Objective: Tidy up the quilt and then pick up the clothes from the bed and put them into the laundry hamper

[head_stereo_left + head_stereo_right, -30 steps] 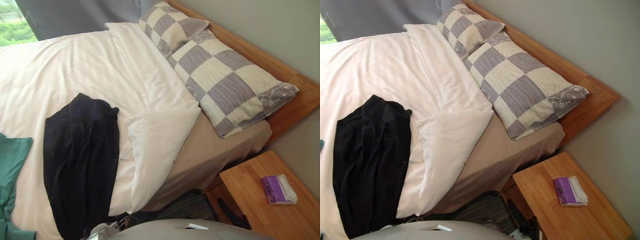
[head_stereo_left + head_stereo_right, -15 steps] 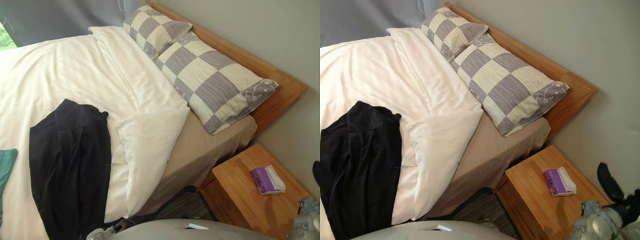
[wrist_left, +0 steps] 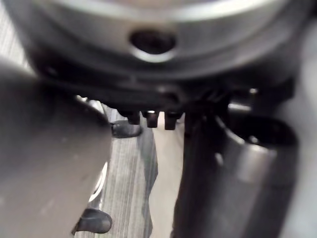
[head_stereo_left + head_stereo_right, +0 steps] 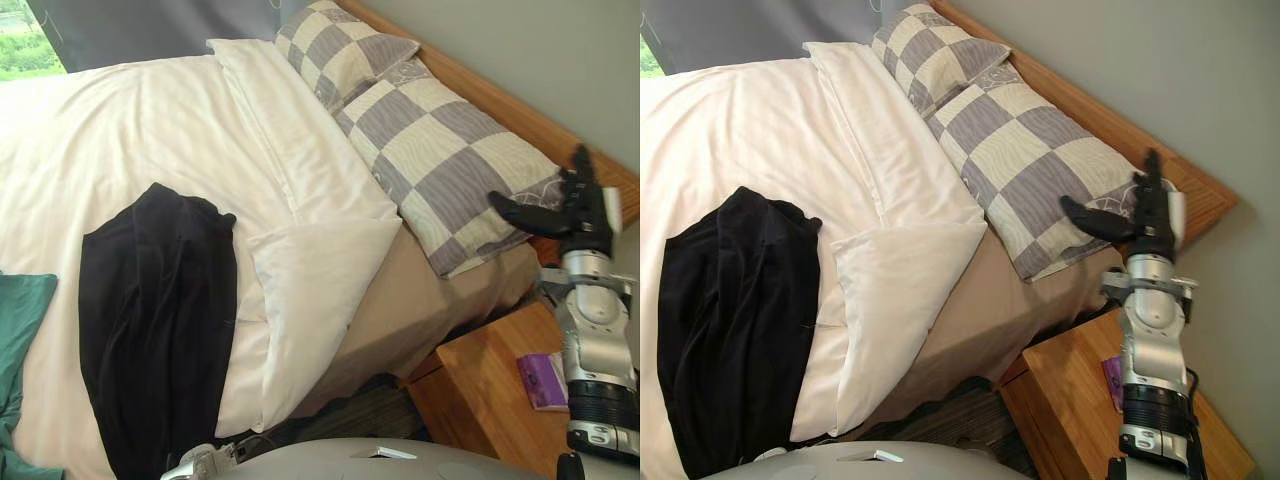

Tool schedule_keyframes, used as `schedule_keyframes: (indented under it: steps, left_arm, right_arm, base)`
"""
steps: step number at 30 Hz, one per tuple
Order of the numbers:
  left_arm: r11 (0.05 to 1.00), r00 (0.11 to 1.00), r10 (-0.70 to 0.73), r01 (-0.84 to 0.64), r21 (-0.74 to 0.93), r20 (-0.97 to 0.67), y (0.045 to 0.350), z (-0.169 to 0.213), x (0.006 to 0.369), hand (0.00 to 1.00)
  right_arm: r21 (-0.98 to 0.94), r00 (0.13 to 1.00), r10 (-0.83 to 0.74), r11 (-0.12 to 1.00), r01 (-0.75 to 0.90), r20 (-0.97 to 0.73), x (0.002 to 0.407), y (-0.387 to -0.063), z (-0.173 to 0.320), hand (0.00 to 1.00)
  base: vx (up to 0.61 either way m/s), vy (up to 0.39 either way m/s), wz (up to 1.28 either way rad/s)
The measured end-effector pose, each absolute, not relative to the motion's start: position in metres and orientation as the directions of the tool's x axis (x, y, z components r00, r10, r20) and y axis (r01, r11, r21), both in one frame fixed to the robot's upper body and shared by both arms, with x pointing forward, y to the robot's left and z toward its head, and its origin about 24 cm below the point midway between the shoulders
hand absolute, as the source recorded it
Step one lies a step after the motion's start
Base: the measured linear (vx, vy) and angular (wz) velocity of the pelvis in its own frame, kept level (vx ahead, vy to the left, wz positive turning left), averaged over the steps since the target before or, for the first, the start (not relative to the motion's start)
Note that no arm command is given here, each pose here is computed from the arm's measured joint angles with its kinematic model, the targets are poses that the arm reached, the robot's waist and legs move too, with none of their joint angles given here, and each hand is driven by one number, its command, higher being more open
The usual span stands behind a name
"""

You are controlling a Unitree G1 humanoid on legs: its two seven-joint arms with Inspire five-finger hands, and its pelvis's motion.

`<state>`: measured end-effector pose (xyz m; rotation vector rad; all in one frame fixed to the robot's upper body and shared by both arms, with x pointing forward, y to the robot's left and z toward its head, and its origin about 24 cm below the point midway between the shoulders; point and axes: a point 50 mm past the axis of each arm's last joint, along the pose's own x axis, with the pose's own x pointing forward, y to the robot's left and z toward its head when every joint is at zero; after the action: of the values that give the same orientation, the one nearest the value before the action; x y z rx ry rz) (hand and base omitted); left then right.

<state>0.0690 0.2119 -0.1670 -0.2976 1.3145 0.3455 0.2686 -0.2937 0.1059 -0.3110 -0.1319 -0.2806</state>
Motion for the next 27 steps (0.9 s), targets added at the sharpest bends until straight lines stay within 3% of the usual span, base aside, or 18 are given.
schedule_keyframes:
  steps: [4,8,13,21,27]
  left_arm:
    - [0.931,0.179,0.083,-0.366,0.012,-0.98,0.207,-0.167,0.075,1.0]
    - [0.939,0.134,0.091,-0.342,0.04,-0.987,0.199,-0.168,0.077,1.0]
    - [0.942,0.203,0.069,-0.336,-0.004,-0.977,0.198,-0.167,0.073,1.0]
    - [0.967,0.338,0.104,-0.255,0.015,-0.935,0.223,-0.161,0.074,1.0]
    - [0.97,0.401,0.136,-0.242,0.039,-0.906,0.24,-0.152,0.088,1.0]
  right_arm:
    - [-0.327,0.995,-0.034,0.943,0.065,0.098,0.286,-0.26,0.102,1.0]
    - [-0.367,0.972,0.222,0.912,-0.181,0.072,0.289,-0.217,0.112,1.0]
    - [-0.403,0.908,0.415,0.842,-0.359,0.059,0.294,-0.184,0.121,1.0]
    - [-0.433,0.854,0.513,0.753,-0.496,-0.086,0.289,-0.148,0.095,1.0]
    - [-0.46,0.912,0.405,0.8,-0.385,-0.06,0.297,-0.147,0.091,1.0]
  base:
    - [-0.04,-0.014,0.11]
    - [-0.07,0.01,0.28]
    - [-0.08,0.016,0.35]
    - [-0.13,-0.051,0.26]
    - [-0.1,-0.115,0.09]
